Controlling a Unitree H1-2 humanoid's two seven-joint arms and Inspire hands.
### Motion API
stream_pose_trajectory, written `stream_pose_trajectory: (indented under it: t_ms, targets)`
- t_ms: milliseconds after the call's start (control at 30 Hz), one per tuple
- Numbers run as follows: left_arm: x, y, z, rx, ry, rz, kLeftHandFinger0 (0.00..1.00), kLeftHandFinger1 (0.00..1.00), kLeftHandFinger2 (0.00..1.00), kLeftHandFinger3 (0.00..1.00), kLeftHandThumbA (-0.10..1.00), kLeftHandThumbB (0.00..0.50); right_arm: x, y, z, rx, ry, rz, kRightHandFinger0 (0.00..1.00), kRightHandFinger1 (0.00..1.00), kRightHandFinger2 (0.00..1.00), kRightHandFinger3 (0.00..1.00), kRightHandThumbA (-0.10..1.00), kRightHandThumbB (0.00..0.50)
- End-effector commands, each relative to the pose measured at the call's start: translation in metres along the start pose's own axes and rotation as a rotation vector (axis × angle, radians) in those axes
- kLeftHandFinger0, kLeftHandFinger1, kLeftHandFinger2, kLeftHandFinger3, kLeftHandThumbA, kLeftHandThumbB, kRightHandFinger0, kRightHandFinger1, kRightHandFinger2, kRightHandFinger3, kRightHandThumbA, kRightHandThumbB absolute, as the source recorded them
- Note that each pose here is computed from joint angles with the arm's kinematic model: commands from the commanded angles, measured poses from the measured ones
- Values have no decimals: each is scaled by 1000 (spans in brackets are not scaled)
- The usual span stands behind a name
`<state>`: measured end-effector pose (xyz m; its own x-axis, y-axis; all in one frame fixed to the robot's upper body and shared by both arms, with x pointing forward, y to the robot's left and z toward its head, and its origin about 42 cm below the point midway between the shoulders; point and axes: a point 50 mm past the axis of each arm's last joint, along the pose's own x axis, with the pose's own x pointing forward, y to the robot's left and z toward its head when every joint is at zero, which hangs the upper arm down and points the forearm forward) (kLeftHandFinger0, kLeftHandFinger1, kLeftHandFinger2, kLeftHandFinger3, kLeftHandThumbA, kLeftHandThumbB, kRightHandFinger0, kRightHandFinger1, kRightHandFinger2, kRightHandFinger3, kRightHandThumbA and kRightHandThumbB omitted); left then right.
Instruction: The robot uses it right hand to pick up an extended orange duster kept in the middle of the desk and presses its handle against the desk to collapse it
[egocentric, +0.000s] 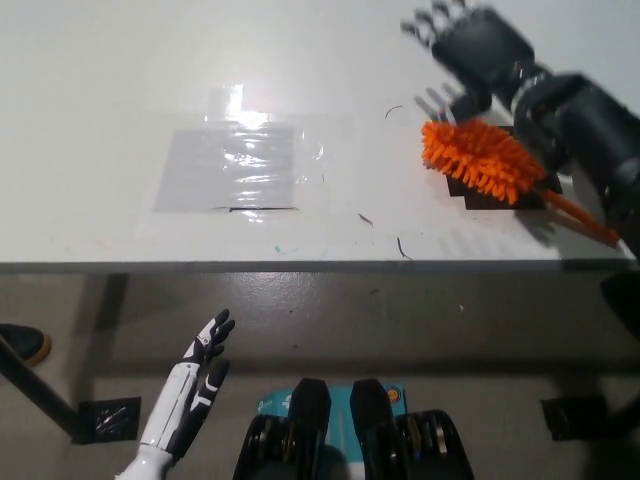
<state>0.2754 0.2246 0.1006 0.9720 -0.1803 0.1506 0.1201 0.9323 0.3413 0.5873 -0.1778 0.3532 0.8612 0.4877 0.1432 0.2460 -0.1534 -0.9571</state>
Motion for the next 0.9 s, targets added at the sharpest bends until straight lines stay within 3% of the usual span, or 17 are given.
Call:
stream_pose_trajectory:
  t_ms: [0, 133, 200, 300, 367, 533, 633, 667, 767, 800, 833, 867]
  targets:
    - [3, 10, 7, 15, -48, 9, 1000, 1000, 1000, 1000, 1000, 96, -1, -149, -25, 285, -98, -341, 1000, 1000, 1000, 1000, 1000, 488]
    - [6, 8, 7, 27, -63, 0, 1000, 1000, 1000, 1000, 1000, 105, -33, -217, -33, 398, -169, -533, 1000, 1000, 1000, 1000, 1000, 500]
    - [5, 6, 5, 18, -63, -4, 1000, 1000, 1000, 1000, 1000, 139, -59, -242, -34, 458, -214, -631, 1000, 1000, 1000, 1000, 1000, 442]
    - [5, 6, 5, 18, -62, -5, 1000, 1000, 1000, 1000, 1000, 143, -61, -242, -34, 464, -212, -626, 1000, 1000, 1000, 1000, 1000, 437]
    - [10, 7, 9, 15, -72, 7, 1000, 1000, 1000, 1000, 1000, 129, -144, -257, -20, 460, -321, -827, 1000, 1000, 1000, 1000, 1000, 493]
    - [21, 8, 11, 10, -86, 6, 1000, 1000, 1000, 1000, 1000, 139, -193, -245, -5, 454, -382, -877, 1000, 1000, 1000, 1000, 1000, 490]
    - [29, 1, 12, -14, -90, -19, 1000, 1000, 1000, 1000, 1000, 153, -284, -178, 35, 467, -468, -944, 1000, 1000, 1000, 1000, 1000, 445]
    - [33, 0, 13, -24, -88, -26, 1000, 1000, 1000, 1000, 1000, 156, -298, -159, 45, 452, -469, -962, 1000, 1000, 1000, 1000, 1000, 407]
    - [35, 0, 13, -26, -89, -27, 1000, 1000, 1000, 1000, 1000, 156, -300, -158, 46, 452, -467, -961, 1000, 1000, 1000, 1000, 1000, 405]
    - [35, -2, 11, -24, -87, -29, 1000, 1000, 1000, 1000, 1000, 146, -313, -135, 62, 504, -461, -953, 1000, 1000, 1000, 1000, 1000, 419]
    - [36, -4, 8, -18, -85, -36, 1000, 1000, 1000, 1000, 1000, 138, -351, -92, 99, 588, -393, -948, 1000, 1000, 1000, 1000, 1000, 402]
    - [35, -4, 9, -24, -86, -35, 1000, 1000, 1000, 1000, 1000, 119, -363, -75, 105, 642, -399, -919, 1000, 1000, 1000, 1000, 1000, 374]
